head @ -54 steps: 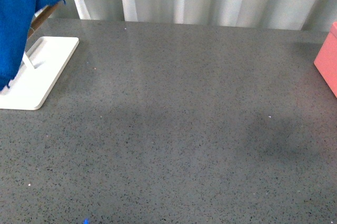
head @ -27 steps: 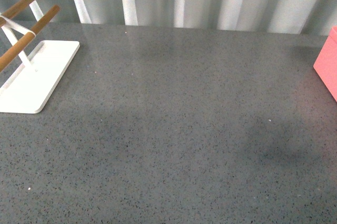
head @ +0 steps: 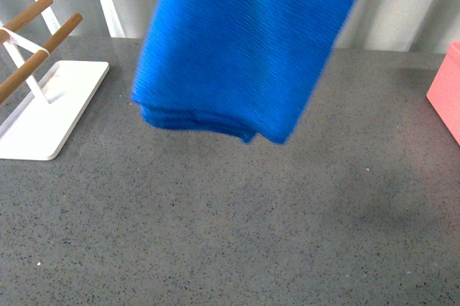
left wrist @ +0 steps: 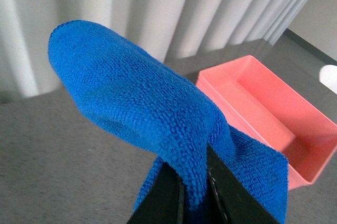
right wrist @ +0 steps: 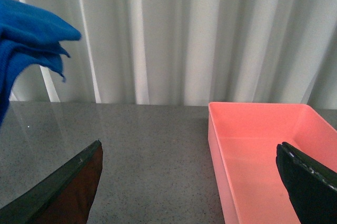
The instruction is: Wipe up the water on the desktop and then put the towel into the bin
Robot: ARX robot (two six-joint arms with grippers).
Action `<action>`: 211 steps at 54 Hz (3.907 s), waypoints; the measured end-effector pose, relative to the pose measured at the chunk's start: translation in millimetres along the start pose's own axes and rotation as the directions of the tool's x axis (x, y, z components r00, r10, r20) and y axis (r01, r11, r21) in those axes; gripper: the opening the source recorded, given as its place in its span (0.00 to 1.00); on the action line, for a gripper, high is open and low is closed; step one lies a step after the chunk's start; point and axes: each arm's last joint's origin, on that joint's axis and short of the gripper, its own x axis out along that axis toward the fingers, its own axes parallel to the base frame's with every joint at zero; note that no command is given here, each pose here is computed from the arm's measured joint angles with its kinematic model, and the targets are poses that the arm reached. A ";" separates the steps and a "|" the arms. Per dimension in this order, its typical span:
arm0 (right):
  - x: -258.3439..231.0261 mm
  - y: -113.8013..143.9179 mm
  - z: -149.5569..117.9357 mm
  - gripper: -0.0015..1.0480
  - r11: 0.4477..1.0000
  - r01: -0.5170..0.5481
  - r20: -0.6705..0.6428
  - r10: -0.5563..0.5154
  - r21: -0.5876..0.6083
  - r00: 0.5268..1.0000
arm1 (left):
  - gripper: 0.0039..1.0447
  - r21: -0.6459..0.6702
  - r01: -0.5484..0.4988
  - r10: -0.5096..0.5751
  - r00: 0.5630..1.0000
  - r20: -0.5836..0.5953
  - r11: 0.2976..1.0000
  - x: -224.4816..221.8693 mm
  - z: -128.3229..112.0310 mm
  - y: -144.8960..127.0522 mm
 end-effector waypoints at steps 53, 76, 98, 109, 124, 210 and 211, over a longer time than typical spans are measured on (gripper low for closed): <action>116.0 12.0 32.4 0.93 0.776 -0.631 -0.266 0.606 -0.013 0.750 | 0.03 -0.236 0.013 -0.012 1.000 0.008 0.972 36.6 -26.1 -6.6; 151.5 42.9 1.8 0.93 0.765 -0.641 -0.251 0.632 0.053 0.733 | 0.03 -0.282 0.050 -0.043 0.999 0.032 0.958 38.8 -14.7 -14.7; 199.0 66.1 10.7 0.59 0.739 -0.663 -0.157 0.673 0.117 0.723 | 0.03 -0.320 0.075 -0.066 0.997 0.040 0.944 39.8 -9.8 -19.3; 199.5 69.5 12.9 0.25 0.741 -0.660 -0.156 0.672 0.128 0.724 | 0.03 -0.326 0.057 -0.046 0.998 0.039 0.944 39.2 -7.1 -13.1; 197.4 59.6 15.9 0.03 0.754 -0.646 -0.165 0.656 0.121 0.736 | 0.03 -0.330 0.037 -0.027 0.999 0.037 0.943 39.3 -6.9 -7.5; 208.1 -0.5 -21.0 0.03 0.895 -0.434 -0.315 0.444 0.105 0.839 | 0.06 0.017 -0.641 0.610 0.739 0.285 0.768 -227.3 -123.3 36.1; 207.9 -0.5 -21.2 0.03 0.895 -0.434 -0.317 0.443 0.105 0.838 | 0.03 0.017 -0.641 0.610 0.739 0.287 0.768 -227.7 -123.9 35.8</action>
